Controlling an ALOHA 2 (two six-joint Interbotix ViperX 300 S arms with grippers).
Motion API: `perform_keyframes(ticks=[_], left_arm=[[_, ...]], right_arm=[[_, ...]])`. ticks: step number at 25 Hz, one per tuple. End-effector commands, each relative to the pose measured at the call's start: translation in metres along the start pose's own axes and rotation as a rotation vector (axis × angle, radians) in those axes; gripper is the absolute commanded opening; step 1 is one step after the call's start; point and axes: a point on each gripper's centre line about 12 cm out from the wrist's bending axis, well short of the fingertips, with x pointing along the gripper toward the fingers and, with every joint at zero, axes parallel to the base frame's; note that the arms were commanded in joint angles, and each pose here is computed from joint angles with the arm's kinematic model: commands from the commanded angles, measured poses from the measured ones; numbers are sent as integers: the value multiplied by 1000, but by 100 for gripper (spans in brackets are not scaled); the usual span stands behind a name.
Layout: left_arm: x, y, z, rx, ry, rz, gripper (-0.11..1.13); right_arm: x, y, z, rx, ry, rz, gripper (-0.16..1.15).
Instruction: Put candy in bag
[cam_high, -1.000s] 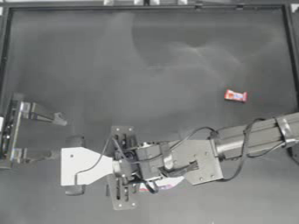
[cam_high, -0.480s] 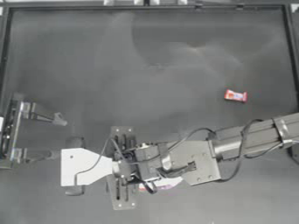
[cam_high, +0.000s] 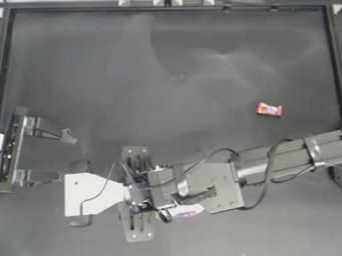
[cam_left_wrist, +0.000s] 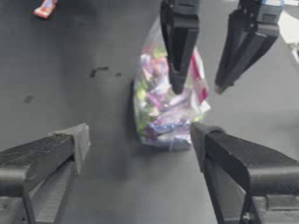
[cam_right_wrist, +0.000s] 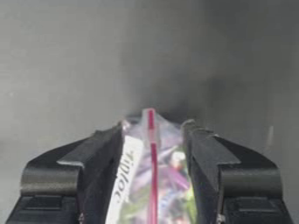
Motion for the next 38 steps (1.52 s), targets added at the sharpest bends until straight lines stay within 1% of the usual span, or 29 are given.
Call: perform_keyframes(ticks=[1, 18, 20, 25, 28, 35, 38], left_arm=[[1, 0, 2, 0, -8, -1, 99], [1, 0, 2, 0, -9, 0, 99], [1, 0, 2, 0, -8, 0, 100], [1, 0, 2, 0, -9, -1, 99], [1, 0, 2, 0, -9, 0, 100], [1, 0, 2, 0, -9, -1, 100], [1, 0, 2, 0, -8, 0, 99]], right_arm=[[-22, 0, 10, 5, -52, 11, 80], [-24, 0, 12, 5, -59, 10, 79], [-24, 0, 11, 5, -57, 10, 75], [-24, 0, 11, 5, -51, 10, 62], [-24, 0, 10, 4, -48, 8, 59], [-28, 0, 13, 6, -60, 11, 57], [-27, 0, 13, 6, -57, 10, 52]])
